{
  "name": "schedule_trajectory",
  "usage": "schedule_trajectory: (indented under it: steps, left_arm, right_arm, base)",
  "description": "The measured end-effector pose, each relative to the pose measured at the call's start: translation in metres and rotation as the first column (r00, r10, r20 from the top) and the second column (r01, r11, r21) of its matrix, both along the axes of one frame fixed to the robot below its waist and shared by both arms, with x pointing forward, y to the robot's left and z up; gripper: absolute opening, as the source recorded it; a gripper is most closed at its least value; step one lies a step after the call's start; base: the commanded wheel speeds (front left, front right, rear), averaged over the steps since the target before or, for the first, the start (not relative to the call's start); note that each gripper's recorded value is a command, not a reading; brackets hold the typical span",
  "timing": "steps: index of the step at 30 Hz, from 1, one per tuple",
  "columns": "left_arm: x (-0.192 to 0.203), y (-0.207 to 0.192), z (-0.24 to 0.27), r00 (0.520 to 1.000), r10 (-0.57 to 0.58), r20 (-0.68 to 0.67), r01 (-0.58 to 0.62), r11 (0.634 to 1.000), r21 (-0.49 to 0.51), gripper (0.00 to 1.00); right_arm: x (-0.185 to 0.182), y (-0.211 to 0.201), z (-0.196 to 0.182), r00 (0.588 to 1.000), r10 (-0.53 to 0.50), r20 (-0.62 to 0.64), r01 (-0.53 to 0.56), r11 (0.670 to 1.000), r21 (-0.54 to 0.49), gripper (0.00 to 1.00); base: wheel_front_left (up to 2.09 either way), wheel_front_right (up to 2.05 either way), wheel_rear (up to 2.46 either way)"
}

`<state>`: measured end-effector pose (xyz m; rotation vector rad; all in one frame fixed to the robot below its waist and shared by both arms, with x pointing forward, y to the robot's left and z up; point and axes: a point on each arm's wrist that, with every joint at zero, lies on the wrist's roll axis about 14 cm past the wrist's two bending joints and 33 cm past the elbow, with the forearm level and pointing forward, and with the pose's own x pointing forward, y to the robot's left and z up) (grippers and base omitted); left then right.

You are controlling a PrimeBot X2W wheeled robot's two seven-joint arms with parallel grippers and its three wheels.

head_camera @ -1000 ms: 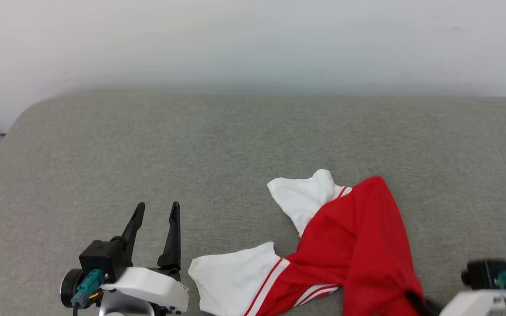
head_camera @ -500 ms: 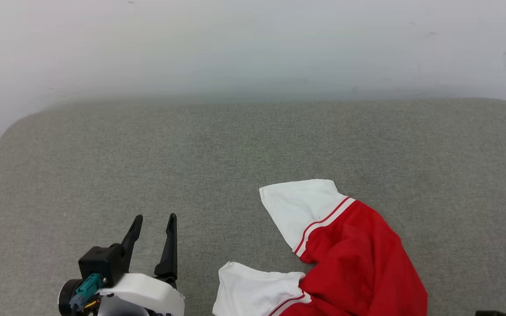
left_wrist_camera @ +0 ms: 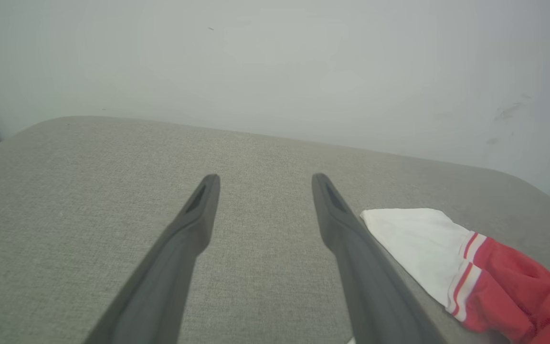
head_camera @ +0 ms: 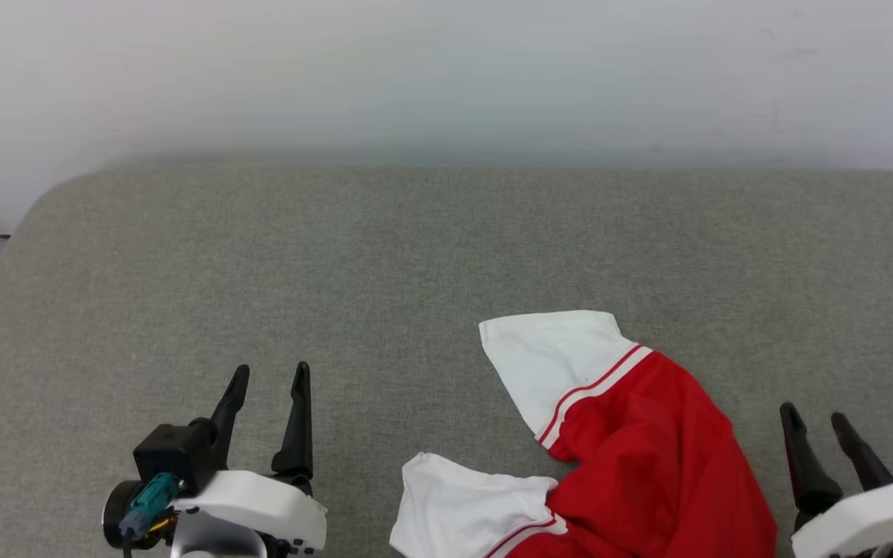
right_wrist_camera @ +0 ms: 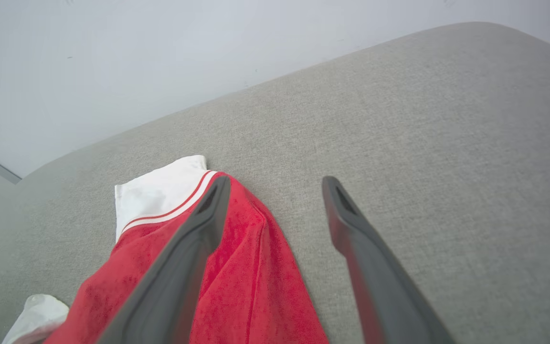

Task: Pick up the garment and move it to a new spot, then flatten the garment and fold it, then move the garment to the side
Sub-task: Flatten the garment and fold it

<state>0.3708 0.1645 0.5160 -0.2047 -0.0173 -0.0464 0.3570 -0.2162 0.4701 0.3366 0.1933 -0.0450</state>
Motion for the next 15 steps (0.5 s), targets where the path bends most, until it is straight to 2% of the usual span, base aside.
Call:
schedule_trajectory:
  steps: [4, 5, 7, 11, 15]
  left_arm:
    - [0.006, 0.004, 0.001, 1.000, 0.017, 0.007, -0.017, 1.000, 0.001, 1.00]
    - [0.014, 0.003, 0.001, 1.000, 0.019, 0.012, -0.019, 1.000, -0.009, 1.00]
    - [0.018, 0.003, -0.002, 1.000, 0.020, 0.009, -0.020, 1.000, -0.014, 1.00]
    - [0.025, 0.006, -0.007, 0.999, 0.038, 0.003, -0.038, 0.999, -0.026, 1.00]
    - [0.033, 0.013, -0.009, 0.998, 0.062, 0.007, -0.062, 0.998, -0.030, 1.00]
  right_arm:
    - [0.035, 0.009, 0.000, 0.996, 0.083, -0.033, -0.084, 0.996, -0.043, 1.00]
    - [0.066, 0.031, -0.004, 0.975, 0.200, -0.094, -0.207, 0.976, -0.068, 1.00]
    - [0.084, 0.043, -0.008, 0.952, 0.269, -0.145, -0.282, 0.956, -0.081, 1.00]
    - [0.111, 0.075, -0.023, 0.867, 0.409, -0.285, -0.454, 0.884, -0.109, 1.00]
    - [0.129, 0.104, -0.039, 0.749, 0.507, -0.427, -0.604, 0.788, -0.123, 1.00]
  base:
    - [0.00, 0.00, 0.00]
    - [0.00, 0.00, 0.00]
    - [0.00, 0.00, 0.00]
    - [0.00, 0.00, 0.00]
    - [0.00, 0.00, 0.00]
